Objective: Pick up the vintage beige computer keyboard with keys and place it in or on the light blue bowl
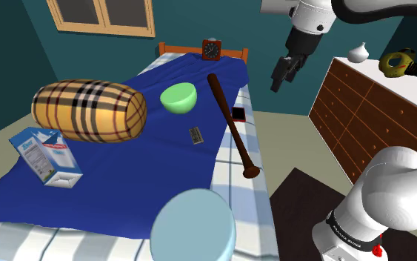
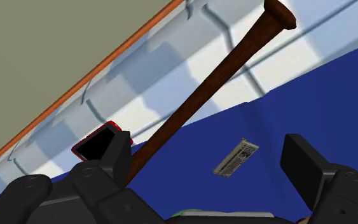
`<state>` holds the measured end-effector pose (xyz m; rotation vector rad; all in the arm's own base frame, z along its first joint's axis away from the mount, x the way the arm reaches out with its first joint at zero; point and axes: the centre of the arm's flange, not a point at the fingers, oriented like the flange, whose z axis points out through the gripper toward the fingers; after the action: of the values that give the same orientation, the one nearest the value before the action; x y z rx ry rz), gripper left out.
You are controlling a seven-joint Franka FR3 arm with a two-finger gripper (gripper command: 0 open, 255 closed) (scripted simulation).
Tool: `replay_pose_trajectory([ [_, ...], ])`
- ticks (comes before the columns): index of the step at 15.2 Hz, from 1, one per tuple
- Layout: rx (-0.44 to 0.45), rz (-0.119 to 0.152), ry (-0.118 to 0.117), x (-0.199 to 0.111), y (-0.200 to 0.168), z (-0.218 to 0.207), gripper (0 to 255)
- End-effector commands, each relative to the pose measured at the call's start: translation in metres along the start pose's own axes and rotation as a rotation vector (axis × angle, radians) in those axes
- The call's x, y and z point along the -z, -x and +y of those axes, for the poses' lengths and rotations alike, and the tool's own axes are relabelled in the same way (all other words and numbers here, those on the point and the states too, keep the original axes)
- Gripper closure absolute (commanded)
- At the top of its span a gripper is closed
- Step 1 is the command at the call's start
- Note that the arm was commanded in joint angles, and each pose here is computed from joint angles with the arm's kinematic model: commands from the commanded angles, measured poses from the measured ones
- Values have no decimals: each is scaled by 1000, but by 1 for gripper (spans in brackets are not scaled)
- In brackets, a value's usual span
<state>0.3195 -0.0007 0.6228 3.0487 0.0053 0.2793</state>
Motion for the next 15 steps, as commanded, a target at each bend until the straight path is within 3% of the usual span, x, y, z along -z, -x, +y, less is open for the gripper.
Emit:
replay_pose_trajectory([
  [1,0,0,0,0,0,0,0],
  [15,-181,-26,33,-137,-109,-70,0],
])
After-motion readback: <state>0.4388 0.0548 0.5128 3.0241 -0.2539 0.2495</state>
